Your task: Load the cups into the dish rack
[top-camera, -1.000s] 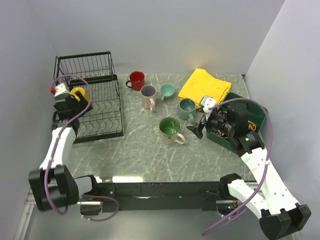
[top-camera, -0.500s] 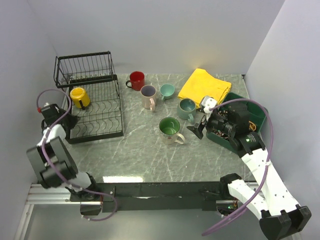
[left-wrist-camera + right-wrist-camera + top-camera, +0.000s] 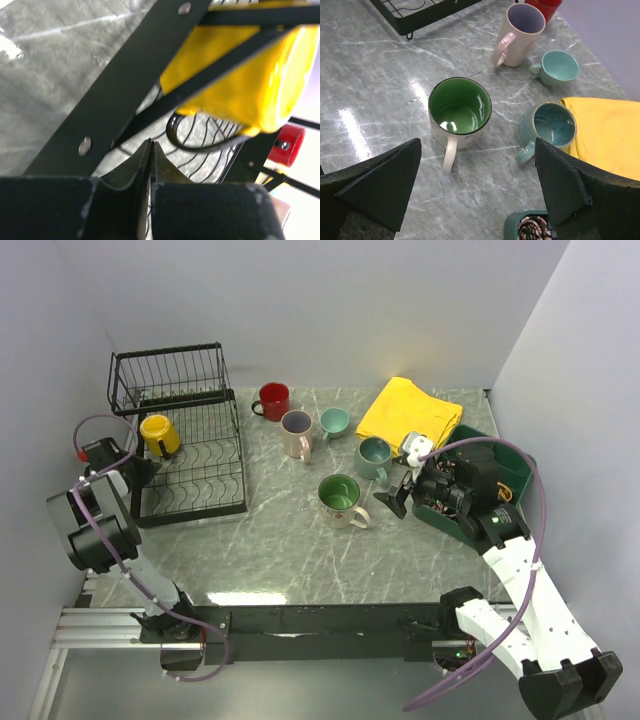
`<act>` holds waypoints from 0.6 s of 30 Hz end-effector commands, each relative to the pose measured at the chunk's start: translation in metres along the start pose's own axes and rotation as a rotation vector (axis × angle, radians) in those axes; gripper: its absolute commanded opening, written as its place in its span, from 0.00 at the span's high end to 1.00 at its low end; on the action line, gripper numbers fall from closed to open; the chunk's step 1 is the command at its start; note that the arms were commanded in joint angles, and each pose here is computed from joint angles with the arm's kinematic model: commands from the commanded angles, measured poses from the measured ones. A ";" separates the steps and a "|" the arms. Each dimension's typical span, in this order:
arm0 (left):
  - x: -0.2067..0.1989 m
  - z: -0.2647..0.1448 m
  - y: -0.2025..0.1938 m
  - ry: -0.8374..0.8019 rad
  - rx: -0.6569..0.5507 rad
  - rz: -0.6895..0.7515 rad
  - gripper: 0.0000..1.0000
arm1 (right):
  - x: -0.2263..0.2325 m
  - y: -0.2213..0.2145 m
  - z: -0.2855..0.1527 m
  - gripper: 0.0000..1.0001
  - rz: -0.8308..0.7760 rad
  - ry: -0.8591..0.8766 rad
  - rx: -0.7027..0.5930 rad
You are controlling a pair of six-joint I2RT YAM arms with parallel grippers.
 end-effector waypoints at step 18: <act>-0.062 0.045 0.028 -0.160 -0.029 -0.120 0.75 | -0.003 0.002 0.000 0.00 -0.005 0.006 0.006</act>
Point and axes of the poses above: each gripper's point midway between its finger pads, its own z axis out along the fingers, its own x axis along the line the jaws close on, y = z × x, the point moved 2 cm from there along -z, back along the fingers, and after that the axes turned 9 degrees about z, right-handed, at the moved point
